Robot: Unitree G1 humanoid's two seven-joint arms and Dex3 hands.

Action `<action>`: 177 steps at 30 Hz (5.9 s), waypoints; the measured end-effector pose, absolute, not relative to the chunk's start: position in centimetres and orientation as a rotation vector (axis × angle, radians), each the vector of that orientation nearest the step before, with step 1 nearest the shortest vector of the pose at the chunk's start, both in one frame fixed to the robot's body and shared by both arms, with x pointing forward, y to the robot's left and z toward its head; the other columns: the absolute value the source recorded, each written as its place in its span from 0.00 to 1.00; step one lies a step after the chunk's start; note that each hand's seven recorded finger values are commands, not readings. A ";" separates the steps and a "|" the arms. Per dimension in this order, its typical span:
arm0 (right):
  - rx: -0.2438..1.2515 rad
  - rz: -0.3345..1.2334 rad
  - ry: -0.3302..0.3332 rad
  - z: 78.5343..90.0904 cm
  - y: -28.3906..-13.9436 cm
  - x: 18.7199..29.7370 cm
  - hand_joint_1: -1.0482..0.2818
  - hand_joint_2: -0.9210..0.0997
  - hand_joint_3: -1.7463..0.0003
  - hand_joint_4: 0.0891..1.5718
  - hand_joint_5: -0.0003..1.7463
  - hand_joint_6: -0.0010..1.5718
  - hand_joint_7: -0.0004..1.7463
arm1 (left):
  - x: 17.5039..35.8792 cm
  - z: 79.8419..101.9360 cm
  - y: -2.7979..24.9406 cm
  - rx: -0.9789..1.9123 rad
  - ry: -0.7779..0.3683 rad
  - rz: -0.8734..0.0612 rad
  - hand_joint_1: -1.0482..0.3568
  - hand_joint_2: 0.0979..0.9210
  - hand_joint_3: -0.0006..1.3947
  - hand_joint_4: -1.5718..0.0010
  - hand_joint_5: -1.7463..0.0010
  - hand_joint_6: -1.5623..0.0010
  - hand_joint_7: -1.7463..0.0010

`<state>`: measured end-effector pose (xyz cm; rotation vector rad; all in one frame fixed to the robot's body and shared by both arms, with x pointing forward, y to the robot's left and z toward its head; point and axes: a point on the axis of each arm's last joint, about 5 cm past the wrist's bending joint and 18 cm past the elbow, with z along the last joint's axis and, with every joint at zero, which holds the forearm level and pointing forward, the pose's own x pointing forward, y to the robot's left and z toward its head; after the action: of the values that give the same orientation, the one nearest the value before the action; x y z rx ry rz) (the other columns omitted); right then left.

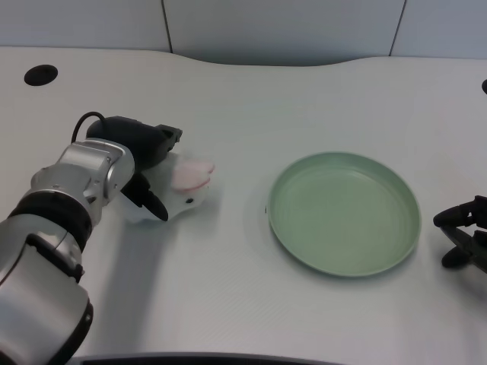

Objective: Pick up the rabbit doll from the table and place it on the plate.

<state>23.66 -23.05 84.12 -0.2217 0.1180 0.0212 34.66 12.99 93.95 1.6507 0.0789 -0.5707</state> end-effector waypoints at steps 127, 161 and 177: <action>-0.154 0.112 0.153 84.4 -21.7 24.4 0.17 0.00 0.98 0.65 0.47 0.61 0.37 | 30.3 95.0 -3.3 1.326 -0.558 -0.780 0.49 0.96 0.00 0.58 0.23 0.57 0.48; -0.143 0.113 0.146 84.2 -21.8 24.1 0.17 0.00 0.97 0.66 0.46 0.58 0.36 | 31.5 94.9 -0.8 1.334 -0.446 -0.763 0.03 1.00 0.05 1.00 1.00 1.00 1.00; -0.170 0.099 0.137 84.4 -21.8 24.4 0.18 0.00 0.96 0.58 0.53 0.54 0.42 | 32.8 93.4 9.7 0.728 -0.273 -0.670 0.10 1.00 0.08 0.99 0.99 0.97 0.99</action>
<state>24.44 -21.78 84.42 -0.1699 0.1374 0.0988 32.84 9.68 93.42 0.7278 -0.2734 -0.6700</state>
